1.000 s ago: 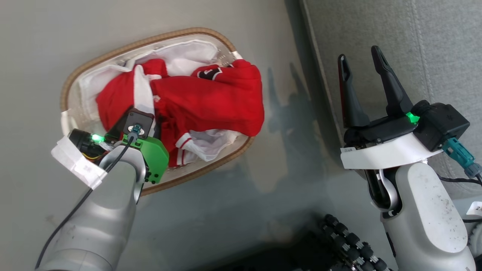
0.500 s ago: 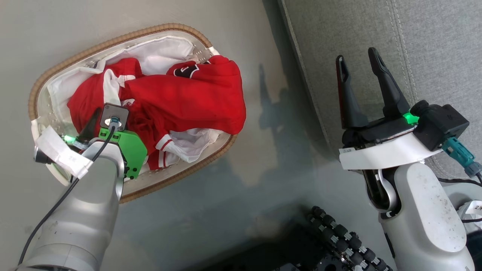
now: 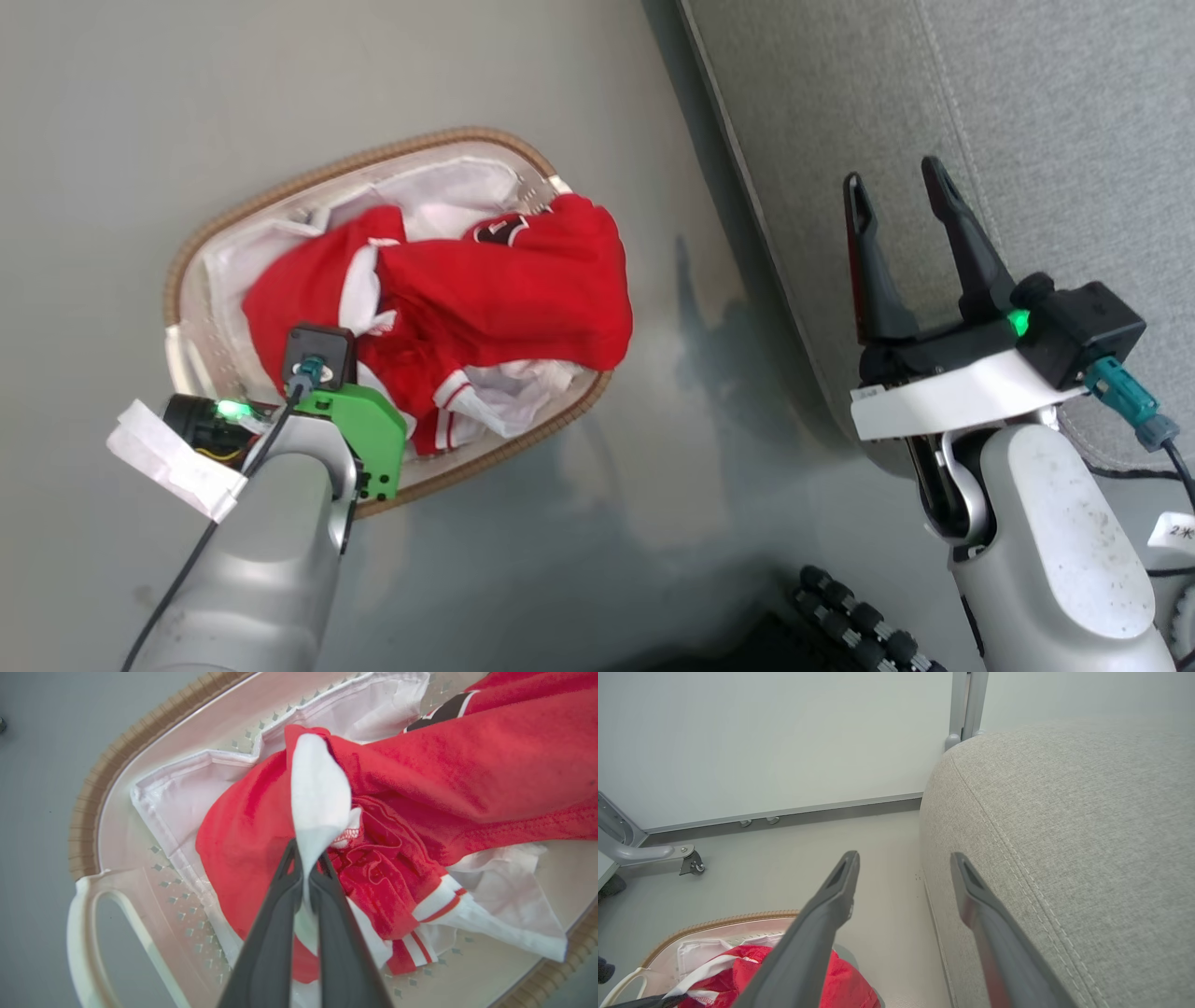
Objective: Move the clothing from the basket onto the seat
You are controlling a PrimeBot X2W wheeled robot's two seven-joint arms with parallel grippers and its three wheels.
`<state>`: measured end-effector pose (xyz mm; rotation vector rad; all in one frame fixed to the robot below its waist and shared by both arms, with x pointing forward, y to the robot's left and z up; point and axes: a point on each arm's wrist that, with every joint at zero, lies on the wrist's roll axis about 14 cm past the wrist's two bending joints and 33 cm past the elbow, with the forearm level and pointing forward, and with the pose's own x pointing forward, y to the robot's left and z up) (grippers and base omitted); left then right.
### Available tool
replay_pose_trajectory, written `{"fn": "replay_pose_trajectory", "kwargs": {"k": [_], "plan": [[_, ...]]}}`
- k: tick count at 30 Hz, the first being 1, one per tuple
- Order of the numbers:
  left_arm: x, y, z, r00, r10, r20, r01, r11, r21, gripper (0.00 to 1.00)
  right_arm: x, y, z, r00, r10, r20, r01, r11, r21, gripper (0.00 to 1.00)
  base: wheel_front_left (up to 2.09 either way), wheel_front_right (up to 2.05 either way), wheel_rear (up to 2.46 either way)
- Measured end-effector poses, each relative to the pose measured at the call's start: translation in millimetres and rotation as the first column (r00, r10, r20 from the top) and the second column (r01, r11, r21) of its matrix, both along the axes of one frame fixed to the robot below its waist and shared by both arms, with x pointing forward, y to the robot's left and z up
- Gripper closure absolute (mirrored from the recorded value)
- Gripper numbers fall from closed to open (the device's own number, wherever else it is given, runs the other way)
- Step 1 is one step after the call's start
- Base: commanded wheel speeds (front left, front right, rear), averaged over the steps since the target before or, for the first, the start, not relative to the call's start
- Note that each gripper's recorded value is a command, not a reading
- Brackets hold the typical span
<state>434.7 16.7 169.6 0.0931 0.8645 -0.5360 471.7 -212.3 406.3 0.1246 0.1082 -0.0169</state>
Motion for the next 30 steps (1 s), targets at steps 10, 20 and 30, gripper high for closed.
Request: {"fn": "replay_pose_trajectory", "kwargs": {"k": [10,20,30], "plan": [[12.6,-14.2,92.5,0.98,0.02,0.198,0.01,0.989,-0.15,1.0,-30.5,8.5,24.7,1.0,0.012,0.019,-0.012,1.0,-0.016,0.0,0.0,0.0,0.0],[17.8,-26.5,204.2,0.892,-0.009,0.453,0.117,0.97,-0.212,1.0,-74.5,21.2,50.9,0.998,0.032,0.055,-0.032,0.999,-0.009,0.0,0.0,0.0,0.0],[27.9,-32.0,326.6,0.718,-0.083,0.691,0.237,0.963,-0.131,1.0,-101.3,38.5,90.6,0.983,0.08,0.164,-0.078,0.997,-0.019,0.0,0.0,0.0,0.0]]}}
